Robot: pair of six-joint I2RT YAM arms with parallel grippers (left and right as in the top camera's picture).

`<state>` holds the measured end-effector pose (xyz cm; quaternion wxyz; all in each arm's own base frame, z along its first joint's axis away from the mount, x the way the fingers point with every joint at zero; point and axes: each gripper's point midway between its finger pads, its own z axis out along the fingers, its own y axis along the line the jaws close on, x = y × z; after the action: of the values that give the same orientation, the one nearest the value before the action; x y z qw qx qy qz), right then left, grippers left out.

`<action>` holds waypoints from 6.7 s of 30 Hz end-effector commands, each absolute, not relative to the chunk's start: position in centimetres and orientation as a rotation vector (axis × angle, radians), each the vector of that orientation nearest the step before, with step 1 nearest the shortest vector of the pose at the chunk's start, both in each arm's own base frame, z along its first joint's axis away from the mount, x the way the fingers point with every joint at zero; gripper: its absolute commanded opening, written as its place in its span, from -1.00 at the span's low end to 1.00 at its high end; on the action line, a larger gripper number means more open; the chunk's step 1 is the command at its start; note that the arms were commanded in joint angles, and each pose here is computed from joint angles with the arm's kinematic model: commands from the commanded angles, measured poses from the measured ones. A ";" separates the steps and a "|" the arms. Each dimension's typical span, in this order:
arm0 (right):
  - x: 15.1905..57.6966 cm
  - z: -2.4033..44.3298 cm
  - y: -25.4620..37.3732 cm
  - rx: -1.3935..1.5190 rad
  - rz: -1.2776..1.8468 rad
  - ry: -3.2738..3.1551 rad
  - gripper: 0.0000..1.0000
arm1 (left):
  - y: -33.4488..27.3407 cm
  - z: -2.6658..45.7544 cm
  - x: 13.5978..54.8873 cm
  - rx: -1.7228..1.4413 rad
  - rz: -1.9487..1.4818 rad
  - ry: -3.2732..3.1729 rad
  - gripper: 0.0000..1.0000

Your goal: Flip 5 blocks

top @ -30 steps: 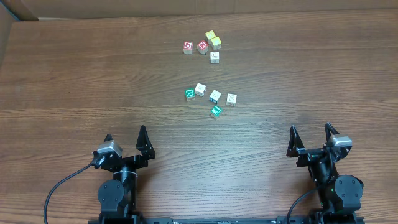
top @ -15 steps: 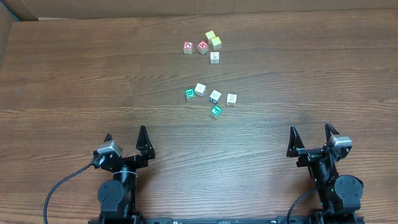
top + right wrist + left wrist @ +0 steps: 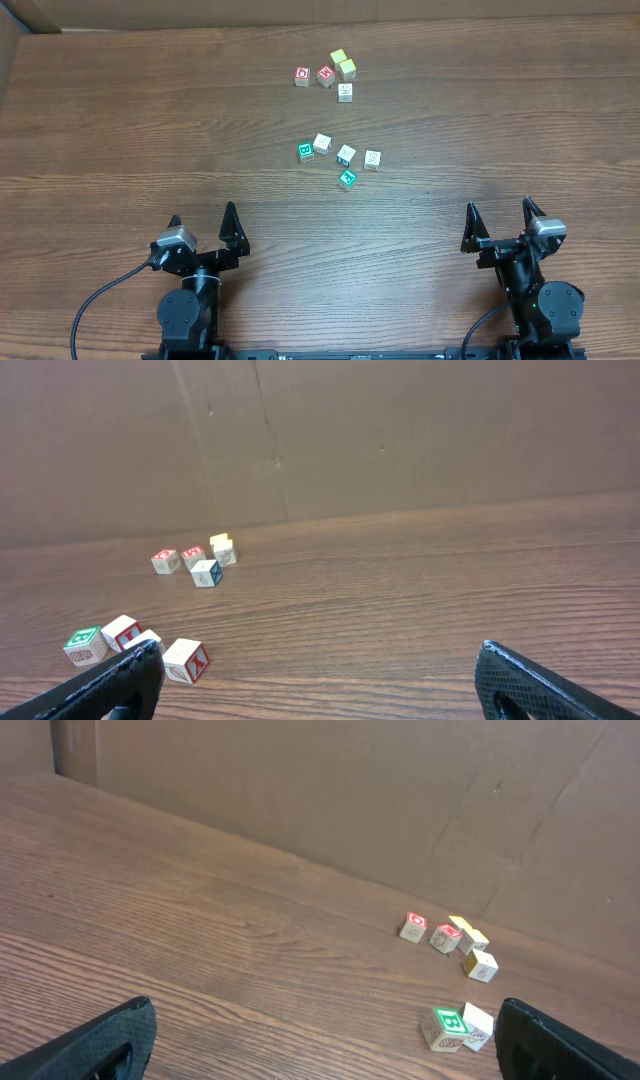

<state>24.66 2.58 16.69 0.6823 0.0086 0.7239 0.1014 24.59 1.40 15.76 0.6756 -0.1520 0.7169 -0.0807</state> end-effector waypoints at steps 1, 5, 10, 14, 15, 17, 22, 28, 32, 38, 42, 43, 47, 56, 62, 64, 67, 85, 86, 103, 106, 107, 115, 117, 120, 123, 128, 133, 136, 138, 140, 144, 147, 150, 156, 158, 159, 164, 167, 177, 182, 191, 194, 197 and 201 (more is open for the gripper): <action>24.7 16.3 2.6 0.015 0.229 1.631 1.00 | 1.5 15.8 24.6 -0.326 -0.163 1.608 1.00; 24.7 16.2 2.6 0.015 0.229 1.631 1.00 | 1.6 15.8 24.5 -0.332 -0.156 1.607 1.00; 24.7 16.2 2.6 0.015 0.229 1.631 1.00 | 1.6 15.8 24.6 -0.329 -0.160 1.607 1.00; 24.7 16.2 2.6 0.015 0.229 1.631 1.00 | 1.3 15.8 24.6 -0.319 -0.173 1.611 1.00; 24.7 16.2 2.6 0.015 0.229 1.631 1.00 | 1.2 15.8 24.6 -0.313 -0.178 1.612 0.99; 24.7 16.2 2.6 0.015 0.229 1.631 1.00 | 1.1 15.8 24.6 -0.308 -0.183 1.613 1.00; 24.7 16.2 2.6 0.015 0.229 1.631 1.00 | 1.1 15.8 24.6 -0.308 -0.184 1.613 0.99; 24.7 16.2 2.6 0.014 0.229 1.631 1.00 | 1.1 15.8 24.6 -0.308 -0.184 1.612 1.00; 24.7 16.2 2.6 0.014 0.230 1.631 1.00 | 0.9 15.9 24.6 -0.305 -0.198 1.609 1.00; 24.5 18.1 3.7 -0.042 0.281 1.572 1.00 | -2.8 19.2 24.3 -0.121 -0.379 1.535 0.99; 23.7 22.7 3.7 -0.049 0.284 1.478 1.00 | -3.4 23.4 23.1 -0.099 -0.427 1.483 1.00; 23.4 24.1 3.7 -0.051 0.282 1.454 1.00 | -3.3 24.7 22.7 -0.098 -0.421 1.469 1.00; 21.9 30.3 3.3 -0.030 0.280 1.376 1.00 | -2.7 30.7 20.8 -0.107 -0.387 1.410 1.00; 22.8 41.4 3.3 -0.011 0.281 1.510 1.00 | -3.5 42.7 21.8 -0.068 -0.399 1.493 1.00; 26.6 43.1 3.5 0.037 0.290 1.919 1.00 | -4.7 46.4 24.8 -0.014 -0.411 1.795 1.00; 27.6 42.4 3.5 0.055 0.290 2.053 1.00 | -4.7 46.3 25.5 -0.018 -0.403 1.890 0.99; 29.1 40.9 4.3 0.057 0.339 2.241 1.00 | -4.7 45.2 26.4 -0.016 -0.388 2.049 1.00; 32.5 34.4 10.5 -0.005 0.846 2.593 0.66 | -4.8 37.5 28.6 -0.102 -0.407 2.460 -0.92; 32.5 34.3 10.5 -0.005 0.846 2.595 0.46 | -4.8 37.4 28.5 -0.103 -0.407 2.464 -0.92; 32.2 32.1 8.7 0.316 0.592 2.705 -0.90 | -4.7 37.2 28.2 -0.111 -0.408 2.481 0.32; 32.0 31.1 8.7 0.378 0.493 2.734 -0.54 | -4.7 37.2 28.2 -0.112 -0.408 2.482 0.93; 31.9 30.8 9.0 0.366 0.489 2.744 -0.40 | -4.7 37.2 28.2 -0.112 -0.408 2.482 1.00; 31.7 27.0 12.6 0.302 0.508 2.824 0.36 | -4.7 37.2 28.2 -0.111 -0.408 2.482 1.00; 31.6 25.5 13.8 0.288 0.514 2.848 0.46 | -4.7 37.2 28.2 -0.111 -0.408 2.481 0.99; 31.7 22.9 15.9 0.264 0.530 2.866 0.48 | -4.7 37.2 28.2 -0.111 -0.408 2.481 1.00; 32.0 20.4 17.3 0.259 0.502 2.859 0.49 | -4.7 37.2 28.2 -0.111 -0.408 2.481 1.00; 32.8 15.1 18.9 0.304 0.400 2.832 0.48 | -4.7 37.2 28.2 -0.111 -0.406 2.481 1.00; 34.4 10.9 20.5 0.262 0.280 2.778 0.49 | -4.7 37.2 28.2 -0.111 -0.406 2.481 0.99; 36.1 9.3 21.0 0.225 0.185 2.722 0.49 | -4.7 37.2 28.2 -0.111 -0.406 2.481 1.00; 37.2 8.5 21.3 0.196 0.151 2.687 0.48 | -4.7 37.2 28.2 -0.111 -0.406 2.481 0.99; 38.1 7.8 21.7 0.182 0.150 2.665 0.49 | -4.7 37.2 28.2 -0.111 -0.406 2.481 1.00; 39.4 6.7 21.8 0.201 0.151 2.640 0.49 | -4.7 37.2 28.2 -0.111 -0.406 2.481 1.00; 40.0 5.8 21.5 0.219 0.143 2.641 0.49 | -4.7 37.2 28.2 -0.111 -0.406 2.481 1.00; 40.3 4.6 20.8 0.239 0.121 2.658 0.46 | -4.7 37.2 28.2 -0.111 -0.406 2.481 0.99; 40.2 2.6 20.2 0.248 0.082 2.696 0.34 | -4.7 37.2 28.2 -0.111 -0.406 2.481 0.99; 40.1 2.2 20.2 0.247 0.074 2.704 0.22 | -4.7 37.2 28.2 -0.111 -0.406 2.481 1.00; 40.1 2.1 20.2 0.247 0.071 2.707 0.12 | -4.7 37.2 28.2 -0.112 -0.406 2.482 0.99; 40.2 2.1 20.2 0.243 0.073 2.704 -0.16 | -4.7 37.2 28.2 -0.112 -0.405 2.481 1.00; 40.4 2.8 20.3 0.209 0.072 2.700 -0.46 | -4.7 37.2 28.2 -0.112 -0.405 2.482 1.00; 38.8 14.2 21.8 0.121 0.224 2.695 -0.63 | -4.7 37.2 28.2 -0.112 -0.405 2.481 0.99; 36.1 17.0 22.6 0.086 0.365 2.744 -0.64 | -4.7 37.2 28.2 -0.112 -0.405 2.481 1.00; 31.8 14.8 26.7 -0.030 0.613 2.924 -0.69 | -4.7 37.2 28.2 -0.112 -0.405 2.482 1.00; 31.0 13.4 27.8 -0.077 0.609 2.943 -0.69 | -4.7 37.2 28.2 -0.112 -0.405 2.481 1.00; 29.8 12.1 28.9 -0.128 0.612 2.952 -0.69 | -4.7 37.2 28.2 -0.112 -0.405 2.482 0.99; 28.1 10.1 29.6 -0.120 0.595 2.979 -0.68 | -4.7 37.2 28.2 -0.112 -0.405 2.482 1.00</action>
<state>29.41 29.30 11.38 0.0672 -0.0478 0.9763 0.2003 28.29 -4.78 36.40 0.2946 -0.0478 0.9422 -0.1522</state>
